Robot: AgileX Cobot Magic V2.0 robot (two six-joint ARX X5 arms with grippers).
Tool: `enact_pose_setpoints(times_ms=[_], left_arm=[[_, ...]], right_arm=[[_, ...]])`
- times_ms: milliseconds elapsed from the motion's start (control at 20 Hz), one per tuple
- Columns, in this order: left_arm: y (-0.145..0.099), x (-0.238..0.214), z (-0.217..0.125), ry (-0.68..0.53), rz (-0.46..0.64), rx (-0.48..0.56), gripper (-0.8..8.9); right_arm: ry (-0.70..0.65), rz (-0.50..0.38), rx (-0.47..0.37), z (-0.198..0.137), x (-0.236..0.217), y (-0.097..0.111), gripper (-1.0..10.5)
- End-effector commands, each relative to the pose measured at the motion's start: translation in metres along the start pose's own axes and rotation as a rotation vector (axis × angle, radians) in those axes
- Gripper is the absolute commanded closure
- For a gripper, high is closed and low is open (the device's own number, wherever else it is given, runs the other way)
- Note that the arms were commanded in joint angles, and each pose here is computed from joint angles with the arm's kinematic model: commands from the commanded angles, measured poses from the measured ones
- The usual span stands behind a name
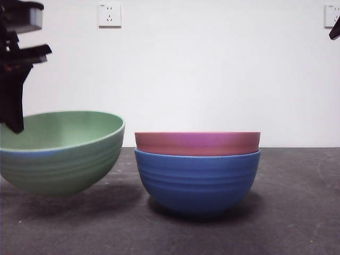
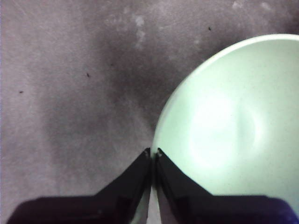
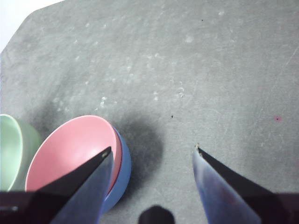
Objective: Pick up the green bowl on the top,put the green bowl on the left,pick up the red bowl in the middle,put the red bowl on the right
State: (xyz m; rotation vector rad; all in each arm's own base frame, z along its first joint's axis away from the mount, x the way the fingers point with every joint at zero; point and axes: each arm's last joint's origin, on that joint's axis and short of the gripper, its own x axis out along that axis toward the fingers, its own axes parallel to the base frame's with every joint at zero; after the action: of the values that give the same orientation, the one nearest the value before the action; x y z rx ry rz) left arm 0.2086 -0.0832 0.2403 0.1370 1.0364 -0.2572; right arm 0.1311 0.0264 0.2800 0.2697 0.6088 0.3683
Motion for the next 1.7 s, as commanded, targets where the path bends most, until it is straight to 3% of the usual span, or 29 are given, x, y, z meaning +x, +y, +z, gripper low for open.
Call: enact_pose_setpoints(times_ms=[50,300,350,450,500,700,1000,1150,1300,1500,1700], left_arm=[[0.003,0.014,0.0,0.038,-0.01,-0.023,8.26],[0.005,0.033,0.001,0.103,0.002,-0.029,8.06],[0.005,0.033,0.001,0.103,0.002,-0.031,7.62],[0.005,0.033,0.001,0.102,0.002,-0.033,4.91],[0.005,0.033,0.001,0.099,0.002,-0.032,4.2],[0.005,0.025,0.001,0.077,-0.004,-0.033,4.18],[0.006,-0.033,-0.009,-0.095,-0.047,-0.073,4.18],[0.006,-0.064,-0.017,-0.224,-0.125,-0.108,4.18],[0.007,-0.084,-0.025,-0.316,-0.137,-0.119,4.18],[0.008,-0.09,-0.028,-0.342,-0.136,-0.122,4.18],[0.008,-0.09,-0.028,-0.342,-0.136,-0.122,4.18]], right_arm=[[-0.006,0.005,-0.005,0.001,0.0,0.001,6.6],[-0.003,0.005,0.004,0.001,0.0,0.001,6.6],[-0.002,0.005,0.005,0.001,0.0,0.001,6.6],[0.005,0.003,0.007,0.001,0.001,0.0,6.6],[0.011,0.004,0.008,0.001,0.002,0.0,6.6],[0.067,0.024,-0.026,0.008,0.012,0.005,6.5],[0.274,0.103,-0.155,0.039,0.04,0.037,6.5],[0.402,0.075,-0.242,0.046,0.064,0.058,6.5],[0.481,0.022,-0.327,0.044,0.091,0.077,6.6],[0.583,-0.039,-0.392,0.028,0.125,0.088,6.6],[0.648,-0.093,-0.415,0.015,0.149,0.087,6.7]])
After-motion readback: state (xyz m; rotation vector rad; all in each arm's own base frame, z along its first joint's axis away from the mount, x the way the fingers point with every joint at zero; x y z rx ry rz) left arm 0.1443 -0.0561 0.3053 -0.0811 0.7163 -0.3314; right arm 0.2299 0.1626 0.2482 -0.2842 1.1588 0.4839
